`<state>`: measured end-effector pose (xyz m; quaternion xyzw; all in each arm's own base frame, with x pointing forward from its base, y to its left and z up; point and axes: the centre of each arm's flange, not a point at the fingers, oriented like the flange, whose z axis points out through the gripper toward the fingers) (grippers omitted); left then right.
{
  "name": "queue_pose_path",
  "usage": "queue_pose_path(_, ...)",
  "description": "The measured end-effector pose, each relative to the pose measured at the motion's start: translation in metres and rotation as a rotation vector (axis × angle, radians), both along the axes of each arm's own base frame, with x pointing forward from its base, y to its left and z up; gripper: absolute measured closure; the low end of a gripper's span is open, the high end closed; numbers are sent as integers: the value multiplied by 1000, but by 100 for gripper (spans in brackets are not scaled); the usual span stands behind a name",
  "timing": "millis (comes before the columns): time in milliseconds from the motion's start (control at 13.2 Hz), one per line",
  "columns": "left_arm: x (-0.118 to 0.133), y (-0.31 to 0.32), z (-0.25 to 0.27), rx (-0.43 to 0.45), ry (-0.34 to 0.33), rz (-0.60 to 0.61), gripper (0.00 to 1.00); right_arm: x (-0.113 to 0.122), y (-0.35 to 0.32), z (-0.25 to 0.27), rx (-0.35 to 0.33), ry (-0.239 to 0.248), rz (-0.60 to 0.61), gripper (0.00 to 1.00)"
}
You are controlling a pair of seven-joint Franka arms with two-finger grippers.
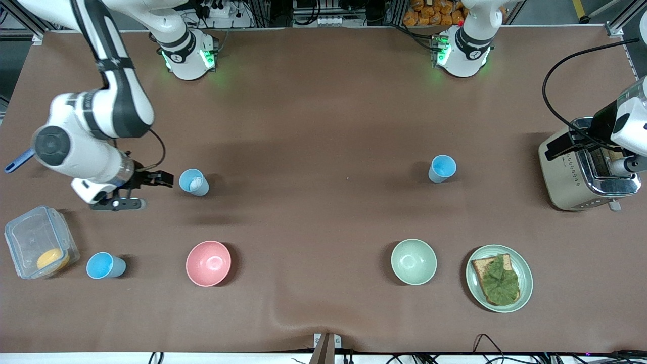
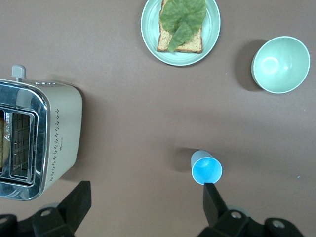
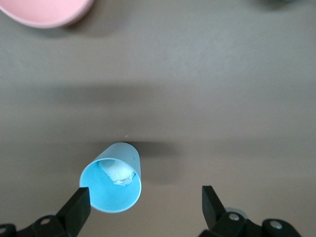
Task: Stack blue cups with both arms
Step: 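Reach the right gripper to the light-blue cup and grasp it, then carry the cup to the table middle and open the right gripper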
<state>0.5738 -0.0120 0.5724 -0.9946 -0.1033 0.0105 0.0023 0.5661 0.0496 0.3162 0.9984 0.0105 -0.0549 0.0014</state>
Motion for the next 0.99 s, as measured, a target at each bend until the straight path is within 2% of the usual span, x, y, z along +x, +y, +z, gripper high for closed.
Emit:
queue_pose_path(303,0,0,0,0,1,0,0,-31,25,-56,-2,-16,51,4)
queue_pose_path(455,0,0,-1,0,1,0,0,-35,31,-75,-6,-8,62,26)
queue_pose_path(607,0,0,-1,0,1,0,0,-35,30,-91,-9,-6,62,52)
queue_pose_path(910,0,0,-1,0,0,0,0,-34,32,-97,-10,-2,66,96)
queue_pose_path(986,0,0,-1,0,0,0,0,-34,37,-96,-9,-4,75,97)
